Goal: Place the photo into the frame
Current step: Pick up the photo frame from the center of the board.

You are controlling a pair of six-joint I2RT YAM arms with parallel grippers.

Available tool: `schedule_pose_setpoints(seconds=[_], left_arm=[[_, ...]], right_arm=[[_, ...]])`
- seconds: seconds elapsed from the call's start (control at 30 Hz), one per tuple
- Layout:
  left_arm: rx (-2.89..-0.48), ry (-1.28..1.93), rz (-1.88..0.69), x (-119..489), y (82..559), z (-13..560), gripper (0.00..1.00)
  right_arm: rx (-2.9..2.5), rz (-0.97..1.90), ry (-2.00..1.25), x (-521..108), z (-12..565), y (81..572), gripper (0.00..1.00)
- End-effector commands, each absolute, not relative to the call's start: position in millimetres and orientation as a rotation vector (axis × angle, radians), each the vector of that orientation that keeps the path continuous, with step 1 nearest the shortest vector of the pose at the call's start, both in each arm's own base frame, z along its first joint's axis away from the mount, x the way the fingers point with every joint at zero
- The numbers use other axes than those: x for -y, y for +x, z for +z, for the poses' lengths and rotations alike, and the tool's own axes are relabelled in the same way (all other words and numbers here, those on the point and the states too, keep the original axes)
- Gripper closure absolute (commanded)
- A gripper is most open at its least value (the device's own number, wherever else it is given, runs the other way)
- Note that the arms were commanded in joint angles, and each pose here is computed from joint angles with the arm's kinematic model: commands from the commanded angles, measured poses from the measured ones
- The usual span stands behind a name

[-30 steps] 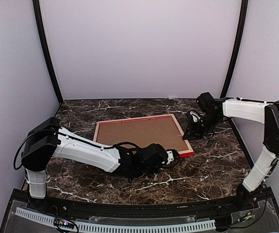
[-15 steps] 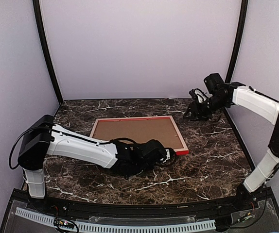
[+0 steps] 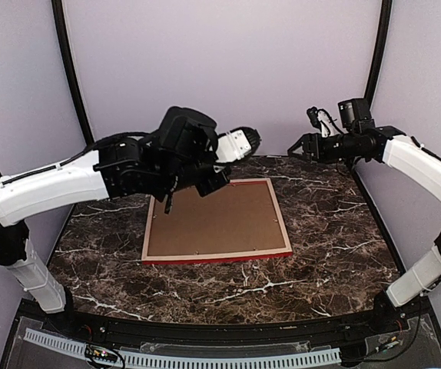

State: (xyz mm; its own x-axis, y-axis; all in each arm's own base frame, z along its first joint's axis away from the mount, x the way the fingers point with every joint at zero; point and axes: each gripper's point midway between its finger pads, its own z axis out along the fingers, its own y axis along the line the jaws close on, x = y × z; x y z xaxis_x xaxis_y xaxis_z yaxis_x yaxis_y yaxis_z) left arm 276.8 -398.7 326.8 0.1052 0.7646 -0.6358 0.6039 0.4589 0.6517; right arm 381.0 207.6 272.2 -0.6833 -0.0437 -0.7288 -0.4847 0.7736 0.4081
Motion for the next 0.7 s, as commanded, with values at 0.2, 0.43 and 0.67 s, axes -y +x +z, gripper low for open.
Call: schedule_pose_setpoints(seconds=[0.2,0.43,0.67], left_arm=[[-1.665,1.270,0.077,379,285,332,0.82],[-1.711,1.233,-0.014,384,281,281,0.49],[-1.751,1.244,-0.050,388,279,239,0.25]], right_arm=[[-2.170,0.778,-0.320,-210,269,401,0.30],[-2.499,0.643,-0.200,-202,145,397,0.31],[-2.729,0.491,-0.282,-212,68,359,0.29]])
